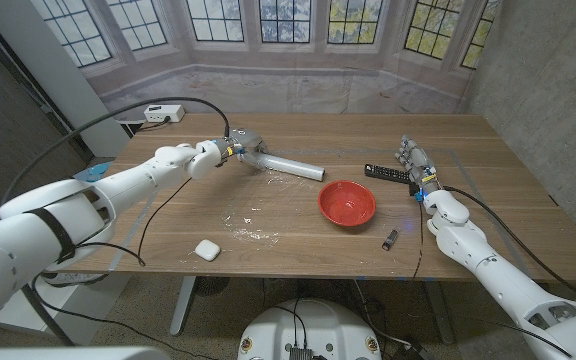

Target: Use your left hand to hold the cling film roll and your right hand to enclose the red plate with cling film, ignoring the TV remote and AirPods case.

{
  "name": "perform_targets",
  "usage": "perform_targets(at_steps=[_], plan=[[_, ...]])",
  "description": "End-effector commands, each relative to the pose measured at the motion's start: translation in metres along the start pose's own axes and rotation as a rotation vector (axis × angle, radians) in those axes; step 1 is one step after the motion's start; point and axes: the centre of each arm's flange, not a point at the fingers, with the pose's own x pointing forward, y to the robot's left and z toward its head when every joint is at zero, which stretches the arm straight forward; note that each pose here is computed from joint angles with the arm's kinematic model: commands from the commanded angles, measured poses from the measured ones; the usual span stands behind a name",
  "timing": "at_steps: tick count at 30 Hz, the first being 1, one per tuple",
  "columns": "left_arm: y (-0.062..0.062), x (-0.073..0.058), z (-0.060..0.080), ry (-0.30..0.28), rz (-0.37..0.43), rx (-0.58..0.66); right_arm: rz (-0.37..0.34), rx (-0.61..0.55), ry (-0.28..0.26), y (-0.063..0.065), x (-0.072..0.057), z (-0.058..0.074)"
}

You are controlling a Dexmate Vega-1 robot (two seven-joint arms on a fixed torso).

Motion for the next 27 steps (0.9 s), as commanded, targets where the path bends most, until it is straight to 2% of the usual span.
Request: perform_targets(at_steps=[1, 17, 27], plan=[[-0.0139, -0.0048, -0.0030, 0.009, -0.005, 0.017, 0.004, -0.003, 0.011, 0.0041, 0.0031, -0.0012], [-0.0172, -0.0023, -0.0012, 0.018, 0.024, 0.000, -0.008, -0.001, 0.022, 0.0042, 0.0042, -0.0021], [-0.0163, -0.0034, -0.0020, 0.016, 0.039, -0.004, -0.020, 0.008, 0.028, 0.0029, 0.0004, -0.0063]])
